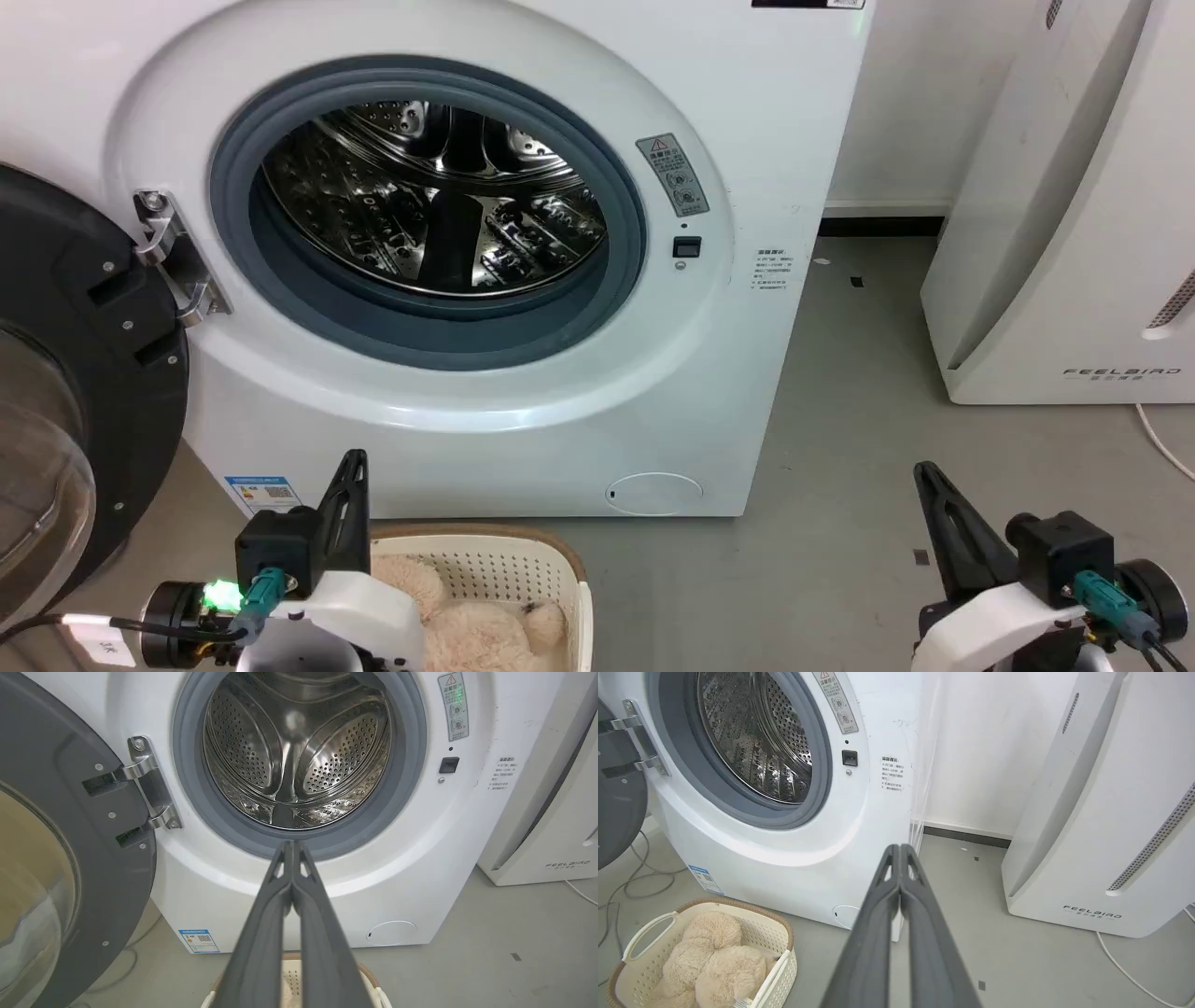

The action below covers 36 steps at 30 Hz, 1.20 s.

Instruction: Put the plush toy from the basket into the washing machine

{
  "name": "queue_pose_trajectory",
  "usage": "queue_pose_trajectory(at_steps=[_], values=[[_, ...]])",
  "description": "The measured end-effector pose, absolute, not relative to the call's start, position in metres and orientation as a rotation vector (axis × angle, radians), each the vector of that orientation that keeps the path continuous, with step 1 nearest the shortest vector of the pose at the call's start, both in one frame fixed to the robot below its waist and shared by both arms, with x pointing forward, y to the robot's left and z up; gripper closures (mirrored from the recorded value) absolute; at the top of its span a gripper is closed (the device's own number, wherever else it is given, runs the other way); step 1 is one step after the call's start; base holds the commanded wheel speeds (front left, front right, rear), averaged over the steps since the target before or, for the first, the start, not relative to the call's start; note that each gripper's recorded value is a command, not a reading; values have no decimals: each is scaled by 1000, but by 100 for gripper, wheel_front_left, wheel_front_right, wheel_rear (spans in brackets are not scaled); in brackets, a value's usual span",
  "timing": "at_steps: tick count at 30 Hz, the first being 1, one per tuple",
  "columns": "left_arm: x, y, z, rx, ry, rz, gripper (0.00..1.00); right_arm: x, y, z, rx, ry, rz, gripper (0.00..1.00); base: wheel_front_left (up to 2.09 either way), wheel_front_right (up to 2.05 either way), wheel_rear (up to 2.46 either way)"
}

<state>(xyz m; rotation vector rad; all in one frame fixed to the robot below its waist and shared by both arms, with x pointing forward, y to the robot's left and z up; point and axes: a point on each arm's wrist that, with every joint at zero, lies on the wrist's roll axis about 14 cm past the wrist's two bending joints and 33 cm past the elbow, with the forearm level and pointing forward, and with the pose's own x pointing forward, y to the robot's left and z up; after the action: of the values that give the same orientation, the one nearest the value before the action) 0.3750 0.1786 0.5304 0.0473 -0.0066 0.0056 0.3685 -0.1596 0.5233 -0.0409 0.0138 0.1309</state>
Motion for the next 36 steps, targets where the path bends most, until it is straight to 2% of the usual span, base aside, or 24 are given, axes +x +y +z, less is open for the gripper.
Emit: queue_pose_trajectory(at_steps=[22, 23, 36], values=[[375, 179, 530, 47, -6, 6, 100, 368, -160, 523, -41, 14, 131, 100, 0, 0, 0], [375, 179, 530, 47, -6, 7, 0, 368, -160, 523, -40, 14, 131, 0, 0, 0, 0], [376, 178, 528, 47, -5, 8, 0, 369, -164, 524, -25, 5, 117, 0, 0, 0, 0]])
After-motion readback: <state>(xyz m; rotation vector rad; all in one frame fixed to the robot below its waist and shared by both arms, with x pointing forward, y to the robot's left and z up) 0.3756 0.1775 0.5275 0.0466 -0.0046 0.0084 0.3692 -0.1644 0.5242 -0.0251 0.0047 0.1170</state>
